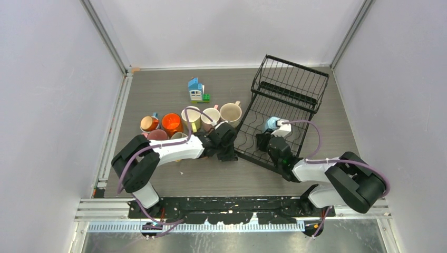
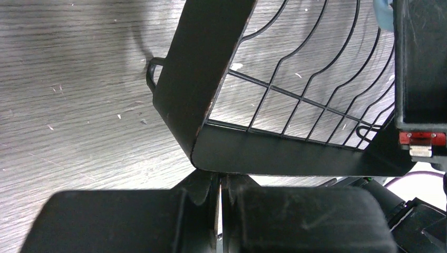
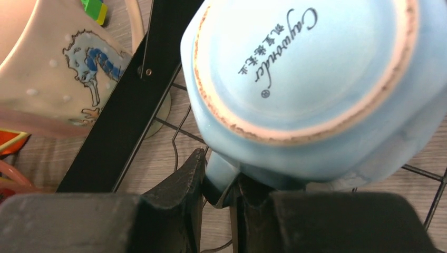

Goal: Unload the cups from the dish rack
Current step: Move the cup to the dish rack.

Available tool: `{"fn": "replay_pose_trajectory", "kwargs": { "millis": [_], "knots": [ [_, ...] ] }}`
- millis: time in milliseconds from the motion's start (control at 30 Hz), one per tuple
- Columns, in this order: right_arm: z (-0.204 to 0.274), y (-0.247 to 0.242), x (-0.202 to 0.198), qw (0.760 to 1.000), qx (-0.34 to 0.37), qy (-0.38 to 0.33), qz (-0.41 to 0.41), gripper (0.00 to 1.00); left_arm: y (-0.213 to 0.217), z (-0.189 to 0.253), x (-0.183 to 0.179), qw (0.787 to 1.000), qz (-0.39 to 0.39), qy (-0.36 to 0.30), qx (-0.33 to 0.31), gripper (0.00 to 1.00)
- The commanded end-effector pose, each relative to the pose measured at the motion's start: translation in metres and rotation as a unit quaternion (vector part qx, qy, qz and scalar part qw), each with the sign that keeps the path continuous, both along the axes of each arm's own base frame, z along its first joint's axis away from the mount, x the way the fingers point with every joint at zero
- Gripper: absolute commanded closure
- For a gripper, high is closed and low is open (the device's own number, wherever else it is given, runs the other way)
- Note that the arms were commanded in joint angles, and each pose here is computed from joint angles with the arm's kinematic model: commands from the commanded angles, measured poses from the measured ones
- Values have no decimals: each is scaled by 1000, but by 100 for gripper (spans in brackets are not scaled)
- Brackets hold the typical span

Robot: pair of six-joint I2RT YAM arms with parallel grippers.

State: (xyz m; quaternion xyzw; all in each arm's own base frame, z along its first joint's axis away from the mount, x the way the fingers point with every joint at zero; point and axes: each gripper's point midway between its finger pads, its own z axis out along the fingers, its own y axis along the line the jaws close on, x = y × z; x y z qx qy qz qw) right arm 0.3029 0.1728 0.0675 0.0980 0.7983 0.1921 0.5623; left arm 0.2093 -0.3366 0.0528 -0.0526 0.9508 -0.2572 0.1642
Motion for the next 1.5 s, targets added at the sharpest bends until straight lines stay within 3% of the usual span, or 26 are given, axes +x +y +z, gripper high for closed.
{"fn": "replay_pose_trajectory", "kwargs": {
  "millis": [0, 467, 967, 1133, 1467],
  "knots": [
    [3, -4, -7, 1000, -8, 7, -8, 85, -10, 11, 36, 997, 44, -58, -30, 98],
    [-2, -6, -26, 999, -19, 28, -3, 84, -12, 7, 36, 997, 44, -54, -31, 95],
    [-4, -20, -31, 997, -4, 59, -55, 49, -9, 7, 31, 997, 37, -52, -31, 85],
    [1, -24, -31, 995, 3, 69, -75, 43, -10, 8, 30, 997, 35, -53, -33, 83],
    [9, -21, -31, 994, 26, 72, -79, 42, -8, 8, 29, 997, 35, -53, -31, 82]
  ]
}}
